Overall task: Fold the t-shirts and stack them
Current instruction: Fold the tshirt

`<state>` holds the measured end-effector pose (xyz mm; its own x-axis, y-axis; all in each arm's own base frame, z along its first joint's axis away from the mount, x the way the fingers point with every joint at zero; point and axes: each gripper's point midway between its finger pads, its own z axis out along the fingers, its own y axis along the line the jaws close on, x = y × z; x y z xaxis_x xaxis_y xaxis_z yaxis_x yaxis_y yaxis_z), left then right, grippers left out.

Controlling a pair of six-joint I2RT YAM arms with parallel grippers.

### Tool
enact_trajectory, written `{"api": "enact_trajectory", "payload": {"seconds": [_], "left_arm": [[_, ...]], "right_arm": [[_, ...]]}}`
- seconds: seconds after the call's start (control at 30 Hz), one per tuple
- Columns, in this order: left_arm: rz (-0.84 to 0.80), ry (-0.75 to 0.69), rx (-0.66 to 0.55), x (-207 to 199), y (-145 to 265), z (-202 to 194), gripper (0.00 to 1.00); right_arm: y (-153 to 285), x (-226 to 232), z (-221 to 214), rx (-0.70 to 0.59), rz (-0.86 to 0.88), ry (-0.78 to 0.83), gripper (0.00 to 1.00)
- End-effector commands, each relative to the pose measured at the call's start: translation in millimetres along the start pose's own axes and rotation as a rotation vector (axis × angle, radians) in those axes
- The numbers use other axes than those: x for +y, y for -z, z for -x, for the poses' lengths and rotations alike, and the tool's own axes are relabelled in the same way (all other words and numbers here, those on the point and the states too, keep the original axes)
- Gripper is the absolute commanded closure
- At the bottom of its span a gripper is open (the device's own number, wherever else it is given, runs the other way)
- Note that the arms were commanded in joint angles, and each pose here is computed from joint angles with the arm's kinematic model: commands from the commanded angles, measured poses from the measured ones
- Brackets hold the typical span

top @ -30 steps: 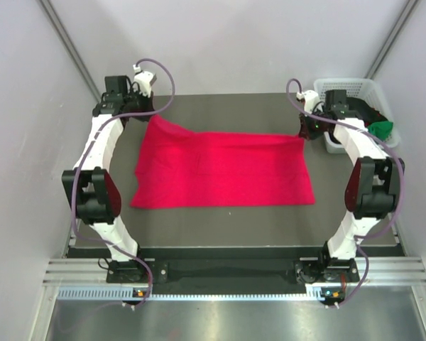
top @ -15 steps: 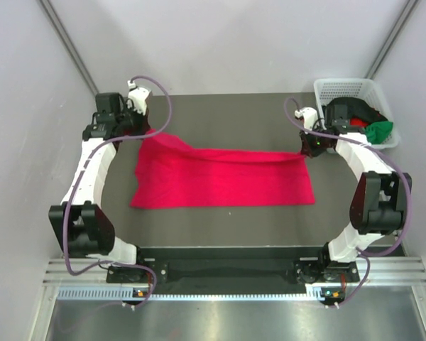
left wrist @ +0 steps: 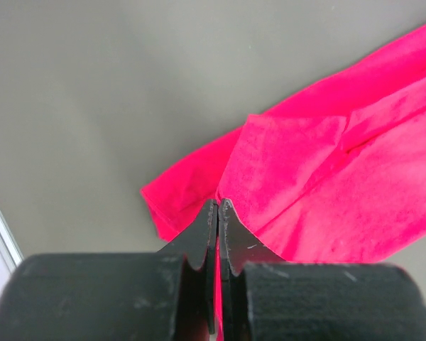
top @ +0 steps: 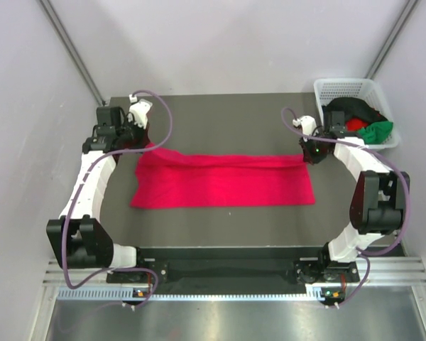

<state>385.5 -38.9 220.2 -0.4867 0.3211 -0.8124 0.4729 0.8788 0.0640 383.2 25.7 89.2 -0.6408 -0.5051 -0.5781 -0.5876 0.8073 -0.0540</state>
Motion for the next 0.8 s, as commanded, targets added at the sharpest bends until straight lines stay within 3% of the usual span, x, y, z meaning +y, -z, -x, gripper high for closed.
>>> {"api": "enact_trajectory", "payload": {"seconds": [0.0, 0.77], "left_arm": [[0.025, -0.031, -0.010, 1, 10, -1, 1.00], [0.116, -0.039, 0.098, 26, 10, -55, 1.00]], "right_arm": [[-2, -2, -8, 0.011, -0.003, 0.018, 1.00], [-27, 33, -46, 0.105, 0.130, -0.010, 0.99]]}}
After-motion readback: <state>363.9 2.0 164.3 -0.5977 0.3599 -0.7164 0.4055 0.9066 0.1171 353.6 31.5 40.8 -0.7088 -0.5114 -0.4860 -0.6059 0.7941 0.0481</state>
